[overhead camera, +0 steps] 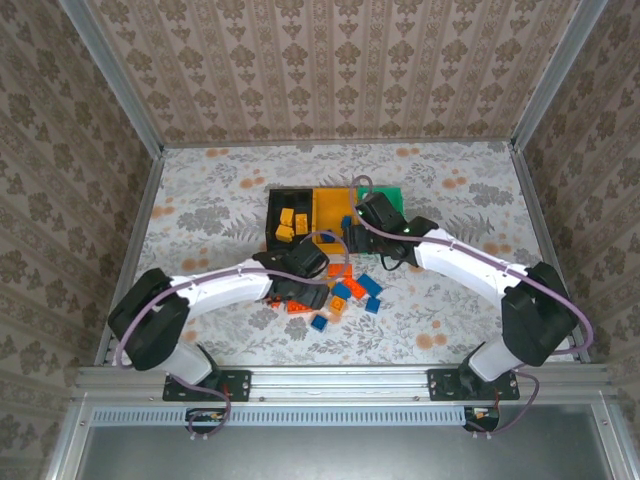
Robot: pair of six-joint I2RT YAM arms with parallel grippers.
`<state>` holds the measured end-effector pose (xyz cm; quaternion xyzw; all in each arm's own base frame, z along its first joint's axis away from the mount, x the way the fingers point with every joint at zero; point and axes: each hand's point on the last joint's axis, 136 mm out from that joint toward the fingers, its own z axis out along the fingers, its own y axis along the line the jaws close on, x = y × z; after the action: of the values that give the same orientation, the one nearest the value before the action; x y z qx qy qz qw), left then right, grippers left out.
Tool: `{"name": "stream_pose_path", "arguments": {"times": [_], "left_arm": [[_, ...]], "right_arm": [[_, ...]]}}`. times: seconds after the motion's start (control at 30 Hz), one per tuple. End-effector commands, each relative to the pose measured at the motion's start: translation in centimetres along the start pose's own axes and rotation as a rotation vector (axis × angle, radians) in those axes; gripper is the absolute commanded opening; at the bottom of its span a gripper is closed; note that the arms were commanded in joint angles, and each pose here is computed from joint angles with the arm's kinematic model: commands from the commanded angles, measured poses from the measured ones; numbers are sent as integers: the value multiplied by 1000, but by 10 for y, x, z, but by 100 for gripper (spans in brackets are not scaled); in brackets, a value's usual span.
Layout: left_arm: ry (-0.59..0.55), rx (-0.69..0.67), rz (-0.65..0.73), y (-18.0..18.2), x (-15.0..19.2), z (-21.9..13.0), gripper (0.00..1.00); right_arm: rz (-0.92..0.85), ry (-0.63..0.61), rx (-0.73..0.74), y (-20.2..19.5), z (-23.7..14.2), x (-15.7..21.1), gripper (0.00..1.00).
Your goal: Sort the legos into containers by color
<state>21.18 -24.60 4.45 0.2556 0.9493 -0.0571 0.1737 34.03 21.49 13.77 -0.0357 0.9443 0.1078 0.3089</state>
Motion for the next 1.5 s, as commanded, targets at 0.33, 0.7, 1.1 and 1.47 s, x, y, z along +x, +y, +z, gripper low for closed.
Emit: {"name": "stream_pose_path", "arguments": {"times": [0.33, 0.7, 1.1, 1.47], "left_arm": [[11, 6, 18, -8, -10, 14, 54], [-221, -53, -76, 28, -47, -50, 42], [-518, -148, -265, 107, -155, -66, 44], [-442, -142, -305, 117, -174, -21, 52]], "right_arm": [[61, -86, -13, -14, -22, -15, 70], [75, -94, -17, -17, -22, -19, 70], [107, -66, 1, -28, -14, -9, 70], [107, -42, -24, -27, -13, 3, 71]]}}
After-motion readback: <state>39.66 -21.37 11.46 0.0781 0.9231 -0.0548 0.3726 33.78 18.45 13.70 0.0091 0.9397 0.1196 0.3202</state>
